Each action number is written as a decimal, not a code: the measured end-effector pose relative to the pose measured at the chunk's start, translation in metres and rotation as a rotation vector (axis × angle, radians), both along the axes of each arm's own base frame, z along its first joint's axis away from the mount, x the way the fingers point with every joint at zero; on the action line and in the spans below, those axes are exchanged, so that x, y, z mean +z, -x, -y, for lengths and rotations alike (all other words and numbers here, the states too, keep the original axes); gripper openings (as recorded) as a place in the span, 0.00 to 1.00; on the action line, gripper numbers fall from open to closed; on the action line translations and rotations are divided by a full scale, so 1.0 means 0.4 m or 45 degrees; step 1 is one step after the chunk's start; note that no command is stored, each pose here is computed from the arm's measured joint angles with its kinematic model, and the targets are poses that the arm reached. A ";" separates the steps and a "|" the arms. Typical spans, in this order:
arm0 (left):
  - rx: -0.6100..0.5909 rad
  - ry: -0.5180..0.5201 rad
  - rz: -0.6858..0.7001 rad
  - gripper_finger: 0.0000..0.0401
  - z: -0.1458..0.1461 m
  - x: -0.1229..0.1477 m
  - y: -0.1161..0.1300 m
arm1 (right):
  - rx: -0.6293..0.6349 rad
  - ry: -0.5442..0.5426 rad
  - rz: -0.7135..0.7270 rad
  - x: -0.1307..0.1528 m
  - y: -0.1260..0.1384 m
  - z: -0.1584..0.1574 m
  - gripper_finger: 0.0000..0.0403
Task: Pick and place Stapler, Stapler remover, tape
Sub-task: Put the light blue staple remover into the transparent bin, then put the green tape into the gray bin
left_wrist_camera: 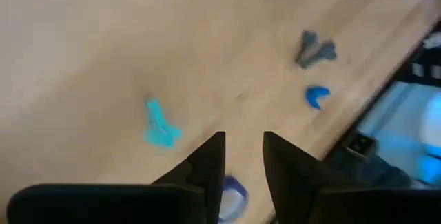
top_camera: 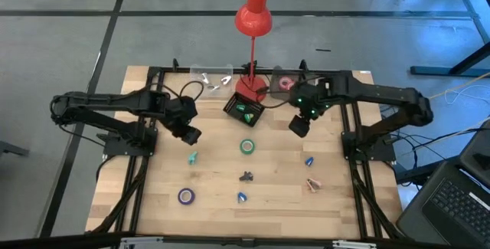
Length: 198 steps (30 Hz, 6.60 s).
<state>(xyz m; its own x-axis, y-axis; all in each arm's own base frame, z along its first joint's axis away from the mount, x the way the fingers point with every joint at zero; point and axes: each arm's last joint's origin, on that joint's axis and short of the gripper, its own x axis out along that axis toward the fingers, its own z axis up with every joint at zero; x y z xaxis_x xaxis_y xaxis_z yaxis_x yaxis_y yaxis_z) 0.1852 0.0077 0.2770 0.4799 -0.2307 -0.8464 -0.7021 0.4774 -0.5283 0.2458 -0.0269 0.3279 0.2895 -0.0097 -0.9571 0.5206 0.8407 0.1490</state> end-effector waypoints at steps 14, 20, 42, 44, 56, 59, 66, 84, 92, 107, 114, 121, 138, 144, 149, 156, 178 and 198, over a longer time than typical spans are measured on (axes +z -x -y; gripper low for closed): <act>0.071 0.260 -0.199 0.28 0.042 -0.191 0.026 | -0.053 -0.034 0.029 -0.052 0.008 -0.019 0.57; 0.095 0.261 -0.285 0.28 0.047 -0.233 0.048 | -0.019 -0.039 0.097 -0.047 -0.004 -0.020 0.57; 0.117 0.246 -0.159 0.28 0.029 -0.319 0.039 | -0.011 -0.031 0.188 -0.041 -0.021 -0.019 0.57; 0.120 0.233 -0.148 0.28 0.020 -0.319 0.039 | -0.011 -0.031 0.194 -0.041 -0.022 -0.018 0.57; 0.124 0.160 -0.072 0.08 -0.019 -0.317 0.035 | -0.012 -0.031 0.198 -0.040 -0.023 -0.018 0.57; 0.127 0.158 -0.037 0.08 -0.022 -0.315 0.030 | -0.012 -0.031 0.198 -0.040 -0.023 -0.018 0.57; 0.112 0.168 0.107 0.08 -0.032 -0.279 0.003 | -0.012 -0.031 0.198 -0.040 -0.023 -0.018 0.57; 0.252 -0.510 0.200 0.08 -0.475 -0.106 -0.037 | -0.008 -0.029 0.199 -0.040 -0.023 -0.018 0.57; 0.018 -0.570 -0.122 0.08 -0.635 -0.155 -0.131 | -0.016 -0.033 0.183 -0.042 -0.020 -0.018 0.57; -0.143 -0.587 -0.384 0.32 -0.690 -0.199 -0.177 | -0.041 -0.043 0.179 -0.042 -0.020 -0.018 0.57; -0.114 -0.516 -0.340 0.54 -0.682 -0.193 -0.175 | -0.040 -0.043 0.177 -0.042 -0.019 -0.018 0.57; -0.033 -0.536 -0.086 0.56 -0.630 -0.046 -0.150 | -0.042 -0.044 0.165 -0.043 -0.017 -0.018 0.57; -0.142 -0.678 0.609 0.55 -0.184 0.200 -0.047 | -0.088 -0.115 0.375 -0.065 -0.114 -0.052 0.57; -0.084 -0.752 0.715 0.55 -0.129 0.211 -0.023 | -0.129 -0.148 0.333 -0.173 -0.219 -0.069 0.56; -0.033 -0.813 0.706 0.55 -0.125 0.220 -0.013 | -0.229 -0.152 0.211 -0.273 -0.269 -0.066 0.52; -0.013 -0.823 0.703 0.55 -0.134 0.217 -0.020 | -0.221 -0.159 0.122 -0.382 -0.315 -0.077 0.48; 0.031 -0.788 0.735 0.55 -0.134 0.222 -0.025 | -0.179 -0.065 0.186 -0.486 -0.371 -0.076 0.15; 0.010 -0.795 0.731 0.55 -0.131 0.221 -0.024 | -0.167 0.148 0.052 -0.157 -0.126 -0.109 0.08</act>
<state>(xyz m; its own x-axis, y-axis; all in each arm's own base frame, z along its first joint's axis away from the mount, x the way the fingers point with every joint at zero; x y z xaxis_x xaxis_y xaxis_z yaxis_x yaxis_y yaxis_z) 0.1948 0.0600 0.3656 0.8739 0.2033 -0.4415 -0.4100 0.7963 -0.4448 0.2960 0.0167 0.2649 0.3173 -0.1596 -0.9348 0.6221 0.7790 0.0782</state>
